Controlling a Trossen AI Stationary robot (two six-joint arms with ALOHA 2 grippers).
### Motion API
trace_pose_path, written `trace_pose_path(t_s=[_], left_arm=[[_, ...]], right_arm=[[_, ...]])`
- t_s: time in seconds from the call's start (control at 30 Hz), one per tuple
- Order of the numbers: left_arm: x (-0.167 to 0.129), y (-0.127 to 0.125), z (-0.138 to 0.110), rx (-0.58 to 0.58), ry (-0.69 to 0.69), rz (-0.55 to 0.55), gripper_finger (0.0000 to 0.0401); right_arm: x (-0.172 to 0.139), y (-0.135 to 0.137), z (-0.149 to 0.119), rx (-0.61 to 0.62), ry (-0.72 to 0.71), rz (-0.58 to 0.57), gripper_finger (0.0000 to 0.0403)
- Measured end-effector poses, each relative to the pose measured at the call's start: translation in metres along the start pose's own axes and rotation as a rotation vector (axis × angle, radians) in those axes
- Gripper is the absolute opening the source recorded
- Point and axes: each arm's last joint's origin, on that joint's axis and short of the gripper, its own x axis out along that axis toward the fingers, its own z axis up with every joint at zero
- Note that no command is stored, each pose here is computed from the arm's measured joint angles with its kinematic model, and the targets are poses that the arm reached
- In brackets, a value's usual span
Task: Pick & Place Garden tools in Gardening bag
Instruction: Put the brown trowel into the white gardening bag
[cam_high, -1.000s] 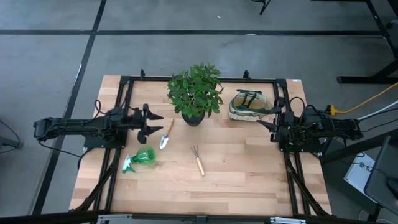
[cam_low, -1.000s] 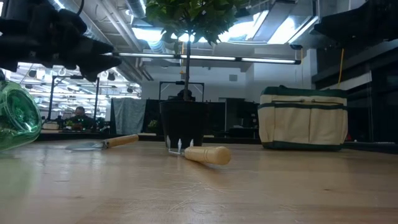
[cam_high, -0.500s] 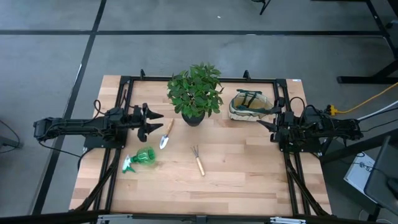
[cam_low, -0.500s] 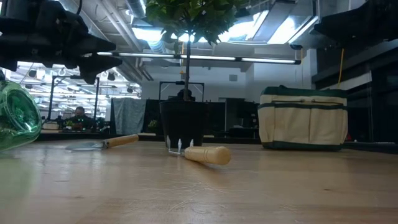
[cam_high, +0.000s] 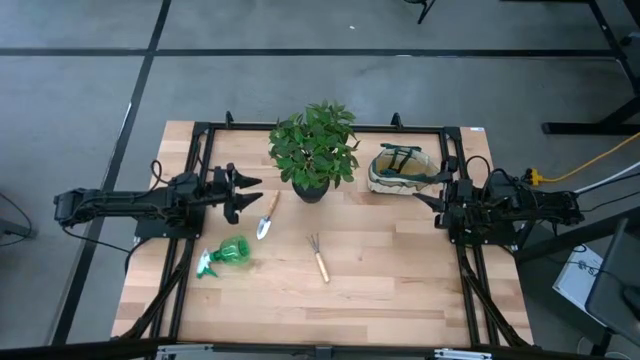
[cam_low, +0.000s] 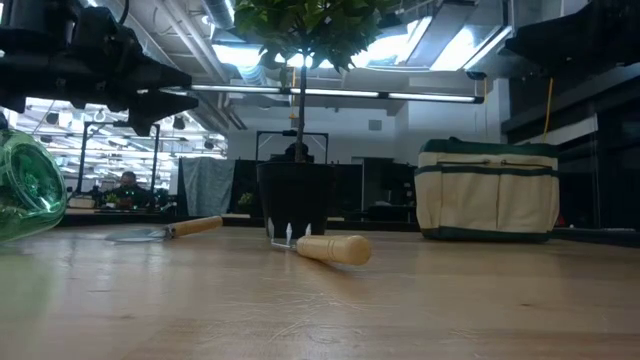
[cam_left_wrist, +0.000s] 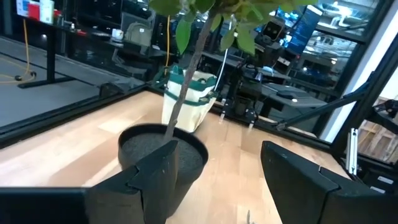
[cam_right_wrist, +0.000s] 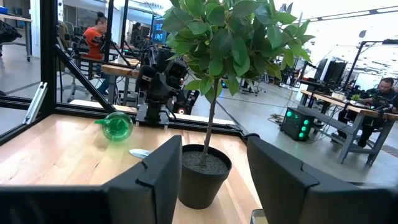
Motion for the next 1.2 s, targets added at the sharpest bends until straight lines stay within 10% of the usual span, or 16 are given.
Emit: trace_pose_path(t_s=[1.2], left_arm=[[0.011, -0.030, 0.044, 0.089, 0.501, 0.080, 0.0223]], right_arm=[[0.000, 0.000, 0.000, 0.000, 0.000, 0.000, 0.0186]])
